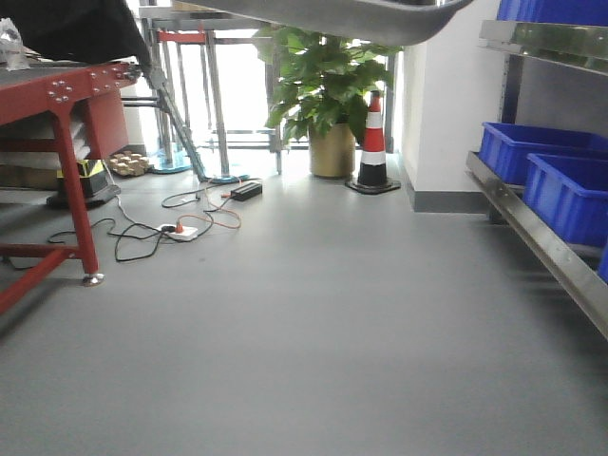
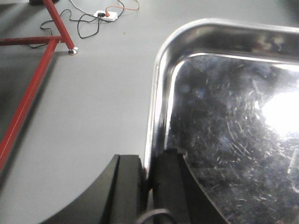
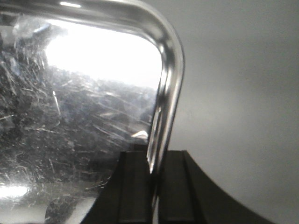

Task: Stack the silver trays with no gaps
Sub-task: 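Hold the tray in both grippers while the base drives around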

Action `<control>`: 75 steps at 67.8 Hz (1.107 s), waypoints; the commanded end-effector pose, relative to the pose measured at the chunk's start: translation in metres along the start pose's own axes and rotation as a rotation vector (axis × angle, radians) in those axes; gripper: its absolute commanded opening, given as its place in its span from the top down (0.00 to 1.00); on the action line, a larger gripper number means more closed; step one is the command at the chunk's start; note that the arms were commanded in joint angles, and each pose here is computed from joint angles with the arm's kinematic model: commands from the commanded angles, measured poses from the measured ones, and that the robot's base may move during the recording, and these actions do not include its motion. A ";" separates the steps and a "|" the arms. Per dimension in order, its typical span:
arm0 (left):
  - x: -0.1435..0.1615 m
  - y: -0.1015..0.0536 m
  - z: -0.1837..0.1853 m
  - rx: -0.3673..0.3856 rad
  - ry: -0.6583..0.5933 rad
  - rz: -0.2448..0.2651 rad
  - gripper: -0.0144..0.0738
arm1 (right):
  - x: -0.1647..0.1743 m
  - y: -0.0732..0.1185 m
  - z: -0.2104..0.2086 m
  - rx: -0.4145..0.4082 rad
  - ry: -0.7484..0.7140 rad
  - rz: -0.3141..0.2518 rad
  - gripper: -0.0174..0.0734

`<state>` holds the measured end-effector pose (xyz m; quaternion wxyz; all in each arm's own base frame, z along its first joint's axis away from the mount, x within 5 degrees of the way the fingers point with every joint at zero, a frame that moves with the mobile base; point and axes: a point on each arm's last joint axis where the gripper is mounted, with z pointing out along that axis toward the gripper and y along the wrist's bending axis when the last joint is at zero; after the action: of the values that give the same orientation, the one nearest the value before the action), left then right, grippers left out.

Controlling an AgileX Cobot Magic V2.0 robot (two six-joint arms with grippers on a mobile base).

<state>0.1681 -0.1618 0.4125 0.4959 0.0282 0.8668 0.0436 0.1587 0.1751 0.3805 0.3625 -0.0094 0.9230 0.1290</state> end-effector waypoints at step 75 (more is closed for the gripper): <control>-0.007 -0.009 0.000 0.068 -0.077 0.007 0.85 | -0.014 0.027 -0.010 -0.302 -0.148 -0.006 0.82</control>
<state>0.1692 -0.1610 0.4145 0.5065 0.0297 0.8603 0.0499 0.1591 0.1759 0.3811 0.3659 -0.0121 0.9210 0.1332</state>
